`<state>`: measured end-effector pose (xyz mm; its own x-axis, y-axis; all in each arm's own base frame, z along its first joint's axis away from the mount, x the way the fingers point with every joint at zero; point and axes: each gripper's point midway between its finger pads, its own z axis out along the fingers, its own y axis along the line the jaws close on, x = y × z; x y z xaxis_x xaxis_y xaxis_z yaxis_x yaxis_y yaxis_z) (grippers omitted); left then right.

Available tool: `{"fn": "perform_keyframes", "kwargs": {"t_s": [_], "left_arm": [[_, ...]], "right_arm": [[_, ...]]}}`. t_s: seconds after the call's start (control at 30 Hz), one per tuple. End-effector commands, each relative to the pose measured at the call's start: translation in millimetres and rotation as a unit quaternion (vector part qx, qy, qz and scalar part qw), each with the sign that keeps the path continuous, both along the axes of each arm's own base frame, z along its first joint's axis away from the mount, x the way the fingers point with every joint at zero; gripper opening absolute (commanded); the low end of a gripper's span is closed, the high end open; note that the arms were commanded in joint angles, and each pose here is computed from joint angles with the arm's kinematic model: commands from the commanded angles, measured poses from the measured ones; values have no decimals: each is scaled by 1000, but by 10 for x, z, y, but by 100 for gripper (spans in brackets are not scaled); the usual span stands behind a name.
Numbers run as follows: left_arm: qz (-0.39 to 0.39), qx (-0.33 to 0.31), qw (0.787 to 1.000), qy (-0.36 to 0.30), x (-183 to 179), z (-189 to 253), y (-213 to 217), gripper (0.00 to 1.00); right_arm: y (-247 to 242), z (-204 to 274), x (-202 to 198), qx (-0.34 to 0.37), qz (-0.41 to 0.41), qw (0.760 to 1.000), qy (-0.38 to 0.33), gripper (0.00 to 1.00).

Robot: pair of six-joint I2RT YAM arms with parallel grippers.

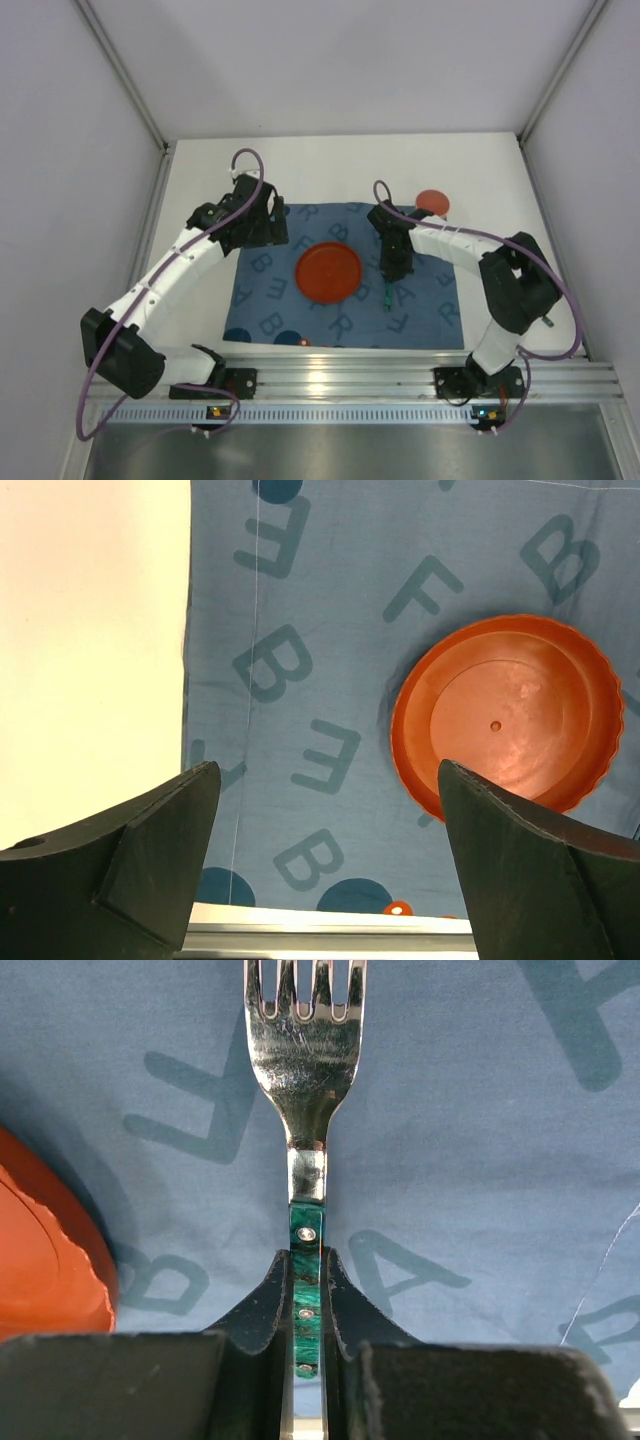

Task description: Set the dinner table for one person

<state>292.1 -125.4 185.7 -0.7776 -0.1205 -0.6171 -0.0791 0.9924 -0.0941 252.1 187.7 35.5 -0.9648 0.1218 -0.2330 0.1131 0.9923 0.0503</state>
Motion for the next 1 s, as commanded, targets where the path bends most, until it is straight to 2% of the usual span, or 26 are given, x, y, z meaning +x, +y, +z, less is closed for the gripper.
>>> {"fn": "perform_keyframes", "kwargs": {"t_s": [0.0,0.1,0.17,0.23,0.3,0.4,0.5,0.53,0.63,0.8,0.97], "left_arm": [[12,-4,1000,-25,13,112,59,95],[16,-4,999,-34,19,160,77,95],[19,-2,999,-36,27,169,90,95],[27,2,999,-40,44,192,121,95],[35,6,998,-45,55,232,151,95],[43,5,998,-55,67,292,183,95],[49,6,997,-59,41,323,221,95],[54,9,997,-60,37,329,248,95],[61,9,996,-60,-20,324,297,95],[75,11,995,-58,-144,276,387,95],[82,9,995,-56,-235,238,444,95]], "right_arm": [[185,179,146,2,32,998,-45,0],[582,523,200,62,56,995,-63,0],[984,769,280,131,76,985,-80,0],[1468,1012,203,229,113,965,-64,0],[1842,1046,179,289,135,947,-38,0],[2418,930,124,333,176,926,5,0],[2775,943,46,362,209,908,29,0],[2841,744,-19,353,213,910,54,0],[2920,623,-18,351,214,909,70,0],[2946,461,-4,346,183,916,85,0],[3068,427,-70,358,170,913,94,0]]}}
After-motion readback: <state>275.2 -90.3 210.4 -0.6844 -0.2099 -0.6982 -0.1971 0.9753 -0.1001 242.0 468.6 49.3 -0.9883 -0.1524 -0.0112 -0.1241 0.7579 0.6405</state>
